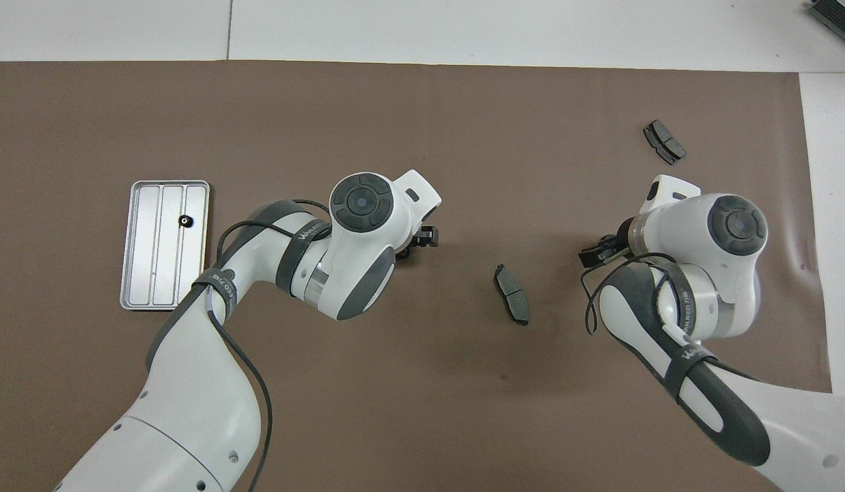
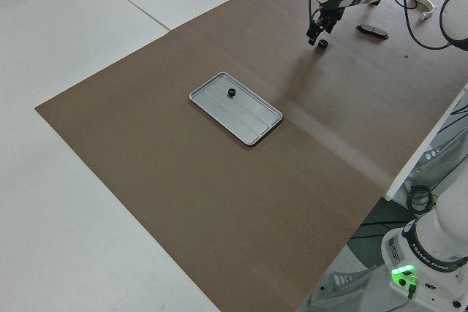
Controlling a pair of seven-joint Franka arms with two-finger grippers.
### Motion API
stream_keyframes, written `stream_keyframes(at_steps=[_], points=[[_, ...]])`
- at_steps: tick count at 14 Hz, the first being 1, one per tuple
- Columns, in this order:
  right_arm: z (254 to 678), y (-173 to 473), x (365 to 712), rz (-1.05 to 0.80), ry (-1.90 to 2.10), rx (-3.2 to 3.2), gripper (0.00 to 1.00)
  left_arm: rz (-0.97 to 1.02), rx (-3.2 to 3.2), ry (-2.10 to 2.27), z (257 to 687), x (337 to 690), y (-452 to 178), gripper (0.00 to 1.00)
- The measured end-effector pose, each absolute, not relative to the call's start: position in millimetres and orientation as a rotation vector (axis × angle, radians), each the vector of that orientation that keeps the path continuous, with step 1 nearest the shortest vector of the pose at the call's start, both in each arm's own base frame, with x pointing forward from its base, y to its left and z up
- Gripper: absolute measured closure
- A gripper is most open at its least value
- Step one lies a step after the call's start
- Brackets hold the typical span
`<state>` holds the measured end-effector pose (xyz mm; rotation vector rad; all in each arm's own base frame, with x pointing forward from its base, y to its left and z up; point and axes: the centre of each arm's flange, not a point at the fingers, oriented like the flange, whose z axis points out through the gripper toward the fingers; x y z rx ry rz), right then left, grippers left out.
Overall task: Pick bearing gear from pile to tray
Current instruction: 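Grasp the second gear with the left gripper while the right gripper returns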
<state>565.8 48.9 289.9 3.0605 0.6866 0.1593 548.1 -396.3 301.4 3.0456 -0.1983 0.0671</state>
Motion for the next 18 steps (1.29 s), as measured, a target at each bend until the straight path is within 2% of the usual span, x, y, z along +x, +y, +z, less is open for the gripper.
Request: stream_keyframes(at_steps=[1, 3, 4, 6, 7, 8, 10, 11, 12, 13, 14, 15, 18], points=[[290.2, 47.9, 565.6, 0.160, 0.700, 3.056, 0.07, 0.057, 3.049, -0.204, 297.8, 545.0, -397.0, 0.07], [290.7, 42.6, 565.3, 0.159, 0.705, 3.052, 0.35, 0.045, 3.053, -0.216, 293.3, 539.3, -399.6, 0.10], [290.4, 39.4, 565.2, 0.158, 0.699, 3.052, 0.40, 0.040, 3.055, -0.222, 291.9, 536.6, -400.8, 0.10], [288.4, 36.6, 563.8, 0.150, 0.693, 3.053, 0.42, 0.034, 3.056, -0.237, 290.5, 531.0, -404.7, 0.14], [287.5, 36.5, 563.1, 0.150, 0.693, 3.053, 0.42, 0.036, 3.057, -0.242, 290.9, 530.1, -405.4, 0.19], [286.8, 36.5, 562.7, 0.152, 0.693, 3.053, 0.43, 0.041, 3.057, -0.242, 292.9, 530.4, -404.9, 0.30], [286.0, 36.4, 562.1, 0.151, 0.693, 3.053, 0.45, 0.043, 3.057, -0.243, 294.0, 530.1, -404.9, 0.35], [285.9, 36.4, 562.0, 0.150, 0.693, 3.053, 0.45, 0.047, 3.057, -0.241, 295.9, 530.7, -403.9, 0.48], [286.3, 36.7, 562.0, 0.152, 0.692, 3.054, 0.52, 0.050, 3.057, -0.241, 297.4, 530.8, -403.4, 0.61], [286.5, 36.9, 562.1, 0.153, 0.691, 3.055, 0.57, 0.050, 3.057, -0.242, 297.5, 530.4, -403.7, 0.65], [286.7, 37.0, 562.1, 0.154, 0.691, 3.055, 0.57, 0.050, 3.057, -0.242, 297.4, 530.3, -403.7, 0.65], [287.4, 37.3, 562.3, 0.157, 0.691, 3.054, 0.66, 0.050, 3.057, -0.242, 297.5, 530.4, -403.7, 0.65], [289.1, 37.2, 563.9, 0.172, 0.642, 3.065, 0.66, 0.050, 3.057, -0.242, 297.5, 530.4, -403.6, 0.65]])
